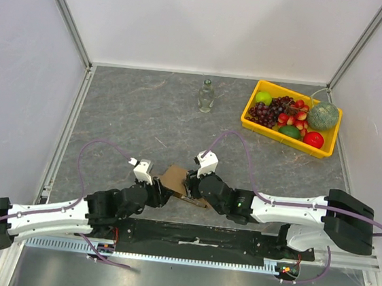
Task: Fold the paper box
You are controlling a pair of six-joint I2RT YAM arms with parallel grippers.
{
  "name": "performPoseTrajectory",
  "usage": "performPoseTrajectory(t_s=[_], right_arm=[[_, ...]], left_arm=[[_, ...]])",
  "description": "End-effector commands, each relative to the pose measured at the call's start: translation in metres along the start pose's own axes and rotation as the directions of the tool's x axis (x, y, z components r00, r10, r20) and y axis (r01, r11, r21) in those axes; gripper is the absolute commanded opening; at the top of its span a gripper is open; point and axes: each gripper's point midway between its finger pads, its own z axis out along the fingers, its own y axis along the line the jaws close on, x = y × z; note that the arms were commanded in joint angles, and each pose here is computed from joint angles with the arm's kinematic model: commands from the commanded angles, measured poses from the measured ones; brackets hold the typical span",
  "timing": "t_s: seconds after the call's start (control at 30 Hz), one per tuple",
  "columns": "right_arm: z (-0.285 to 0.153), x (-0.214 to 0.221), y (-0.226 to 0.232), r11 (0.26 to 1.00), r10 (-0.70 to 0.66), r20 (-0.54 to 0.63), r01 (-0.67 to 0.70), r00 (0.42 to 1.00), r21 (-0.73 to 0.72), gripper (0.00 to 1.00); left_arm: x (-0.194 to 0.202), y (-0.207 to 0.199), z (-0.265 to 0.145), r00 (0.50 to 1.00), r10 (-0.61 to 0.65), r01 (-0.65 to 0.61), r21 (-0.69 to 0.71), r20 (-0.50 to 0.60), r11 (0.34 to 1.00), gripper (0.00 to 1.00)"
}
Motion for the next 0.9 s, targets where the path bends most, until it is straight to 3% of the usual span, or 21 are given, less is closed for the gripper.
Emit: performPoseTrajectory(t_s=[0.0,0.1,0.2,0.3,0.6,0.87], right_arm=[[0.004,-0.005,0.007,1.0,0.023,0.016,-0.022,1.0,-0.019,0.54],[0.005,-0.003,0.007,1.0,0.022,0.009,-0.022,1.0,-0.023,0.54],[0.005,0.0,0.006,1.0,0.022,0.006,-0.022,1.0,-0.023,0.54],[0.005,0.001,0.006,0.999,0.021,0.002,-0.021,1.0,-0.024,0.54],[0.005,0.011,0.0,1.0,0.013,-0.015,-0.013,1.0,-0.016,0.54],[0.004,0.013,-0.001,1.0,0.011,-0.019,-0.011,1.0,-0.017,0.54]], left_arm=[[0.016,-0.015,-0.015,0.99,-0.071,0.08,0.073,-0.12,0.994,0.48],[0.018,-0.019,-0.021,0.987,-0.078,0.093,0.103,-0.143,0.99,0.49],[0.021,-0.015,-0.025,0.984,-0.082,0.099,0.102,-0.157,0.99,0.61],[0.023,-0.016,-0.03,0.981,-0.088,0.108,0.113,-0.173,0.988,0.63],[0.024,-0.052,-0.057,0.968,-0.058,0.14,0.334,-0.246,0.932,0.52],[0.034,-0.054,-0.06,0.96,-0.039,0.145,0.375,-0.276,0.916,0.46]])
